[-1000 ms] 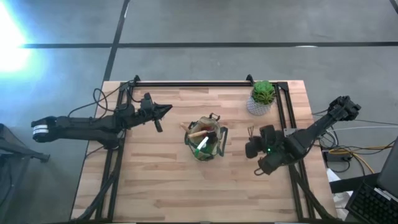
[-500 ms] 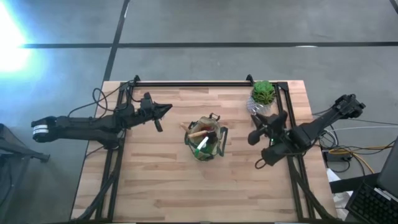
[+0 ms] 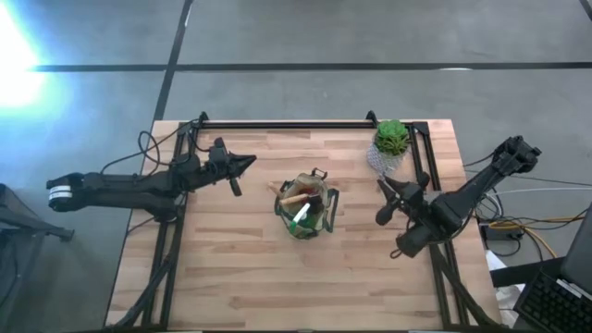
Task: Pick & Place Garden tools in Gardening bag
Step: Put the brown hand rake into the light brown gardening bag
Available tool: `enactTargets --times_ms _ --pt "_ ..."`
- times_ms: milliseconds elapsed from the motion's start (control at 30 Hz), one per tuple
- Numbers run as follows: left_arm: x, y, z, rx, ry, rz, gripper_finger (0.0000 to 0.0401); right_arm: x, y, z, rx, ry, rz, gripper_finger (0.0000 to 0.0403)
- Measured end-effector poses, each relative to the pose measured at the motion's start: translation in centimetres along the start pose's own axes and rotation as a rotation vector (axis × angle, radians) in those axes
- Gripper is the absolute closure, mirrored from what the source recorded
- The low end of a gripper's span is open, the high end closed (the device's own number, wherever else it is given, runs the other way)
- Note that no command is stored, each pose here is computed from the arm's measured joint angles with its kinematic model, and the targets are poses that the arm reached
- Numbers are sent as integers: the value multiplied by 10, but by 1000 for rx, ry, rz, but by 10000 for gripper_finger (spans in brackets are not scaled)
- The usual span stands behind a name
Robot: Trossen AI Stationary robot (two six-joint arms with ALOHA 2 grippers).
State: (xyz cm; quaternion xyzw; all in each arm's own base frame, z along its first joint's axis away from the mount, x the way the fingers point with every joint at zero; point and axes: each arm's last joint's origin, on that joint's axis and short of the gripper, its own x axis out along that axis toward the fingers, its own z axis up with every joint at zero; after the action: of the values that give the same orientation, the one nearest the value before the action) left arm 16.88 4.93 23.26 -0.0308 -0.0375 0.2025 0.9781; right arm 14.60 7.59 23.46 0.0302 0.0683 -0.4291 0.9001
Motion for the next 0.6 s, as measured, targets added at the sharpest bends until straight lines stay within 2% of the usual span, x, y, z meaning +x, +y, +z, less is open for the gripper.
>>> enactTargets --times_ms 100,267,433,600 --pt "0 0 -2 -60 13 1 387 -7 -3 2 10 -29 44 356" --pt "0 0 -4 -69 32 3 387 -15 -2 16 43 -46 96 356" --pt "0 0 -5 -69 37 4 387 -14 7 54 -136 -76 63 356" --pt "0 0 -6 -69 43 5 387 -11 -1 96 -237 -84 16 356"
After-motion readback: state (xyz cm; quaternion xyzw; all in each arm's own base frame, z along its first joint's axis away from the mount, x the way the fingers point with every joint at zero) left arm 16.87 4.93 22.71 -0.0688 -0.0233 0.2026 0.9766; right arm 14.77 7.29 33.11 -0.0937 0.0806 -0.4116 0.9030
